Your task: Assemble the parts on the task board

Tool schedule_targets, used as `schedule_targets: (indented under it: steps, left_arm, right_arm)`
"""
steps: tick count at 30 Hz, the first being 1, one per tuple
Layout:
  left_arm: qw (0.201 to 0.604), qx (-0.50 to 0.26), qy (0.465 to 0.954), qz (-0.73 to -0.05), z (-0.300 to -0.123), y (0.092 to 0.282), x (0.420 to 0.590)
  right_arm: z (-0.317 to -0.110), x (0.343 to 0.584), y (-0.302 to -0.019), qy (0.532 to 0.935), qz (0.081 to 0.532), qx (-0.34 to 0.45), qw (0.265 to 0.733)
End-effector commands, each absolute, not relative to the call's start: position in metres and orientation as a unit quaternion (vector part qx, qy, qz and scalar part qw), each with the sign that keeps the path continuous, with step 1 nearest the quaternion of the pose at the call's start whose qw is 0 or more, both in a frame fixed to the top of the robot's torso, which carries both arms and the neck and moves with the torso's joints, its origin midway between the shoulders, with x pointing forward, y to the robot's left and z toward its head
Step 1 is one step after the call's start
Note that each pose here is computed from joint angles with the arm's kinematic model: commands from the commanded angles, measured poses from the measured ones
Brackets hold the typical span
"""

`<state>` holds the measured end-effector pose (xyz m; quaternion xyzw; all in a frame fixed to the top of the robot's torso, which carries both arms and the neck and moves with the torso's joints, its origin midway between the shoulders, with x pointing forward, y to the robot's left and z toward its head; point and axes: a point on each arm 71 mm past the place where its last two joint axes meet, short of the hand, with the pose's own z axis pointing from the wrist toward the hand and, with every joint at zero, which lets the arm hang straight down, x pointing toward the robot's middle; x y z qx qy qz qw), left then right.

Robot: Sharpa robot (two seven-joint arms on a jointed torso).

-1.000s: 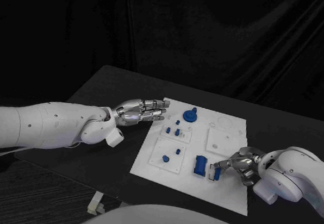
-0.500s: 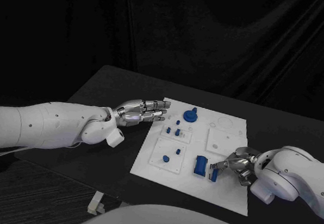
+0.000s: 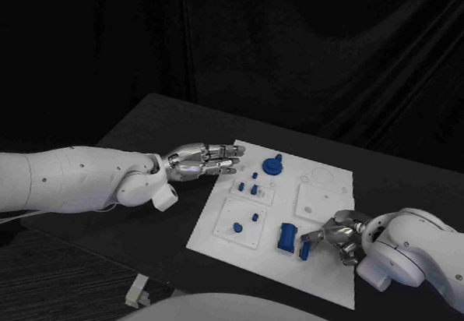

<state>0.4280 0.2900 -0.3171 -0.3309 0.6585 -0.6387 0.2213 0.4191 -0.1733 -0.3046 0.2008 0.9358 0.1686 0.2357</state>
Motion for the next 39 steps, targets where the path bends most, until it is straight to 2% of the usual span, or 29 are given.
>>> schedule_targets:
  steps: [1,29,39]
  left_arm:
    - [0.214,-0.332,0.654,-0.645,-0.3167,0.2888,0.4273]
    - [0.208,-0.333,0.657,-0.643,-0.3179,0.2885,0.4267]
    - [0.206,-0.333,0.658,-0.643,-0.3185,0.2882,0.4265]
  right_arm:
    - [-0.3067,0.4178,-0.1732,0.938,0.165,0.195,0.235]
    - [-0.3058,0.4219,-0.1761,0.928,0.166,0.214,0.254]
    - [-0.3065,0.4212,-0.1743,0.932,0.165,0.207,0.247]
